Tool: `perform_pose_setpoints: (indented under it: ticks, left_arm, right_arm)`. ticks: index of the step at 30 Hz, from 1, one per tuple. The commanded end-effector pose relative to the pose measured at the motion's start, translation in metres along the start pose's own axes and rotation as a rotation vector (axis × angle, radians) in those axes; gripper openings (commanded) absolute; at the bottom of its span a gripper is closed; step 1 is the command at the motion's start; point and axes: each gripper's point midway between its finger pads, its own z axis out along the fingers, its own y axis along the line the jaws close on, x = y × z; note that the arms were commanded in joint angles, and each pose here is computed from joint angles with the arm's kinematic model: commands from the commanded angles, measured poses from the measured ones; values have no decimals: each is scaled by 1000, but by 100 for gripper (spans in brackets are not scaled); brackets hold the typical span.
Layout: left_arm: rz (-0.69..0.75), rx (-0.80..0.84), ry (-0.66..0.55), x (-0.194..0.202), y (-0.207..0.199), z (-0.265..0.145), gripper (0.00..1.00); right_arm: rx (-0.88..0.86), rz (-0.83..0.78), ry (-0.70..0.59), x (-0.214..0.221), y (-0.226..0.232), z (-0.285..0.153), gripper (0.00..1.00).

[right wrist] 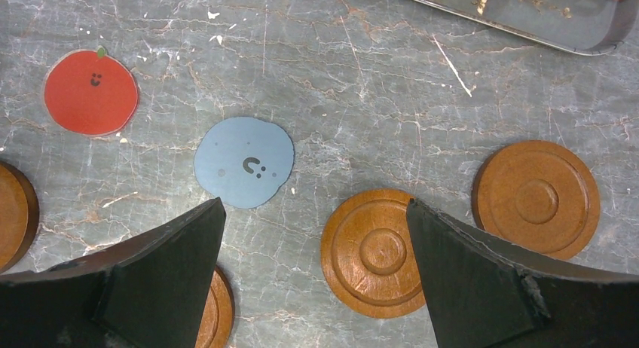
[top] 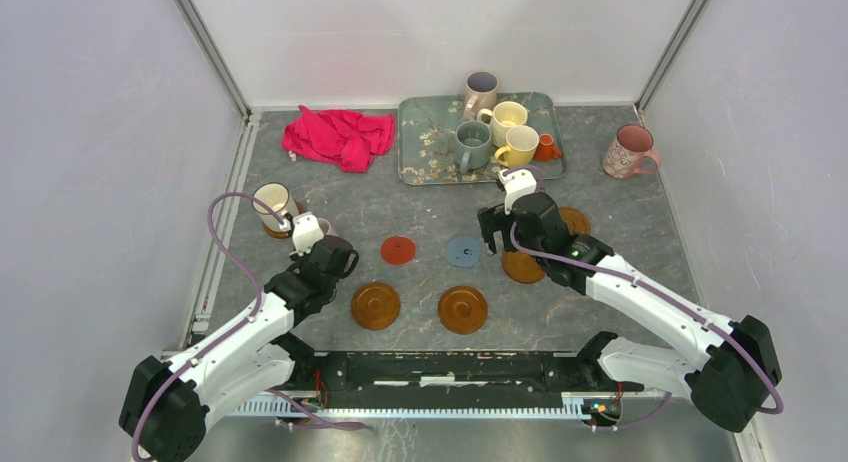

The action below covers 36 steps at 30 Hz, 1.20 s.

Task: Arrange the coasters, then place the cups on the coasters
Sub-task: Place the cup on the coaster.

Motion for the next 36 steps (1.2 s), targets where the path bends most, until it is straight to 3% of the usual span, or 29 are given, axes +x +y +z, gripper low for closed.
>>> perform_pose_setpoints:
  ticks: [1,8,19,24,32,34,36]
  left_arm:
    - [-139,35,-77,-20,-14,-1,14]
    - [-142,46,-36,-10,-17,0,36]
    - [-171,66,-11,-7,-17,-5,59]
    - [-172,51,-17,-12,-16,-7,58]
    - [-155,9,-17,-16,-14,-5,50]
    - [-148,5,-11,-15,-15,-4,45]
    - [-141,5,-2,-14,-17,-3,34]
  right_arm:
    - [-16,4,-38,-8,3,1,98]
    - [-16,4,-37,-5,3,0,98]
    - [-19,6,-46,-4,2,-2,98]
    - [-24,6,-48,-5,3,-3,98]
    - [-34,5,-49,-3,4,-3,98]
    - [-35,4,-48,-3,4,-3,98]
    - [-35,3,-47,-3,4,-2,98]
